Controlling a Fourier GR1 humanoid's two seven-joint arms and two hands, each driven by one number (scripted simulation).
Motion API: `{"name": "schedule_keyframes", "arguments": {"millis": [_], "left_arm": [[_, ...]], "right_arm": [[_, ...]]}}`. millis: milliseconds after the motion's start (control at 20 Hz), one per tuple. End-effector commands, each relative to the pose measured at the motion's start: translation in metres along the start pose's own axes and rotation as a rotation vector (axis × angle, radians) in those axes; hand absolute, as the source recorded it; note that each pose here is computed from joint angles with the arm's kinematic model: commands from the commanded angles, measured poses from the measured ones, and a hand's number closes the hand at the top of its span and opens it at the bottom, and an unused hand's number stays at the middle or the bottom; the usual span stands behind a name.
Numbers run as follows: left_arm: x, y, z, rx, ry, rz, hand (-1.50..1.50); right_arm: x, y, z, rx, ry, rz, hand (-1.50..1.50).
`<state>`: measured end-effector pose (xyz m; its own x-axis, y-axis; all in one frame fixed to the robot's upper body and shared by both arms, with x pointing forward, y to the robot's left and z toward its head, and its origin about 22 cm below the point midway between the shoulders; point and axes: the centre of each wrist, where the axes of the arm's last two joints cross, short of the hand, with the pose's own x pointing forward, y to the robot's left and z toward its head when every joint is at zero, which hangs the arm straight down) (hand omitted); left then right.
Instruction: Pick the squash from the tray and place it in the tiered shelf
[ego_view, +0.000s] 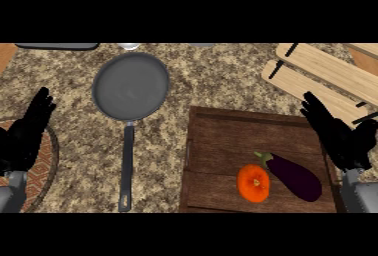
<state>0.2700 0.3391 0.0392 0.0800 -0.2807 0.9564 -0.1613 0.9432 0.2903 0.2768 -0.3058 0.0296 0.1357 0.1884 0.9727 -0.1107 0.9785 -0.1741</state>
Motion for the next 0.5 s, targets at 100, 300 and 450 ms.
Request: {"name": "schedule_keyframes", "arguments": {"millis": [100,300,450], "left_arm": [[-0.035,-0.020,0.002,-0.025,0.202,0.101,0.00],[-0.058,-0.036,0.028,-0.073,0.355,0.176,0.00],[-0.063,-0.045,0.036,-0.130,0.409,0.199,0.00]], "right_arm": [[0.018,-0.025,0.003,-0.003,-0.221,0.106,1.50],[0.053,-0.100,0.031,-0.177,-0.103,0.637,1.50],[-0.002,-0.100,0.030,-0.193,-0.070,0.266,1.50]]}}
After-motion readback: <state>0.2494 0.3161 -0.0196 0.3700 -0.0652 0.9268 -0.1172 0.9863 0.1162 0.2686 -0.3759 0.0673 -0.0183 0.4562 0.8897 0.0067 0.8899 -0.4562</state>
